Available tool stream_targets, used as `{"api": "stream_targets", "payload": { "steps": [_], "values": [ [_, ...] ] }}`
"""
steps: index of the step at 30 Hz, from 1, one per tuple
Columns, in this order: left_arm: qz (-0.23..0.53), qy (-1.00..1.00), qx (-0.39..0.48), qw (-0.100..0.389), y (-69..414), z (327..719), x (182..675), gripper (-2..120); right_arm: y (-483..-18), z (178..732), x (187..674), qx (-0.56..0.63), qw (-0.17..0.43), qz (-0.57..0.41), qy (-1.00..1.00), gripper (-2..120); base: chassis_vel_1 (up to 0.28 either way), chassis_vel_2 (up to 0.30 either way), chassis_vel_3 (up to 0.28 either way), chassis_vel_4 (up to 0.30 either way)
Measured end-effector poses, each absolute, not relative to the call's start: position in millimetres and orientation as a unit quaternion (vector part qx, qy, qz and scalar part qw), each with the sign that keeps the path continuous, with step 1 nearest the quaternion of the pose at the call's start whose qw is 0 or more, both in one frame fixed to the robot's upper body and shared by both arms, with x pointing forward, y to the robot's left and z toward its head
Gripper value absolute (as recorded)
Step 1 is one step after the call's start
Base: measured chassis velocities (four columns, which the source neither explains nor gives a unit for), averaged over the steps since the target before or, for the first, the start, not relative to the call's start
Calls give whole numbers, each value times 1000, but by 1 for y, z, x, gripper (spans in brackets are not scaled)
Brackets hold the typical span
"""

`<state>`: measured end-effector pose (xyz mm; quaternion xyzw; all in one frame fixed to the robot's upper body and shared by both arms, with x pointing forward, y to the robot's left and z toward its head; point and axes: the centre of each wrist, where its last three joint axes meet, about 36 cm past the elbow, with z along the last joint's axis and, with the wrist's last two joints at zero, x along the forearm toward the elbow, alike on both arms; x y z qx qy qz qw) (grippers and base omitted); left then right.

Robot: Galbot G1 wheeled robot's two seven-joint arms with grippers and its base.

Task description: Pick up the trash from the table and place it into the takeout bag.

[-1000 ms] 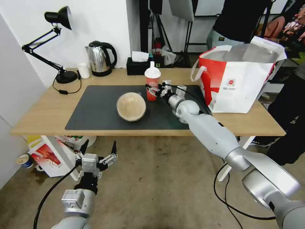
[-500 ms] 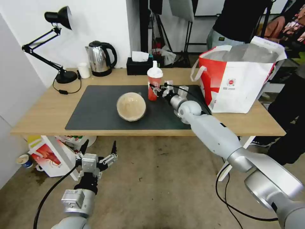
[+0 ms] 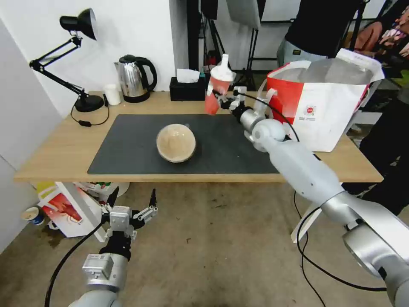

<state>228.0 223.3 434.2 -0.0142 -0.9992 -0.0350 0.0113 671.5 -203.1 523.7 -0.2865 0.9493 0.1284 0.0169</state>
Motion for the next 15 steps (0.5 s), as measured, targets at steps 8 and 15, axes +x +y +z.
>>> {"api": "stream_targets", "payload": {
  "steps": [8,15],
  "values": [
    [-35,-999,-14,11,223,434,228,100,-217,555,670,-285,47,123,949,3,0,0,0,0],
    [-35,-999,-14,11,223,434,228,100,-258,655,659,-263,106,77,956,3,0,0,0,0]
  ]
}}
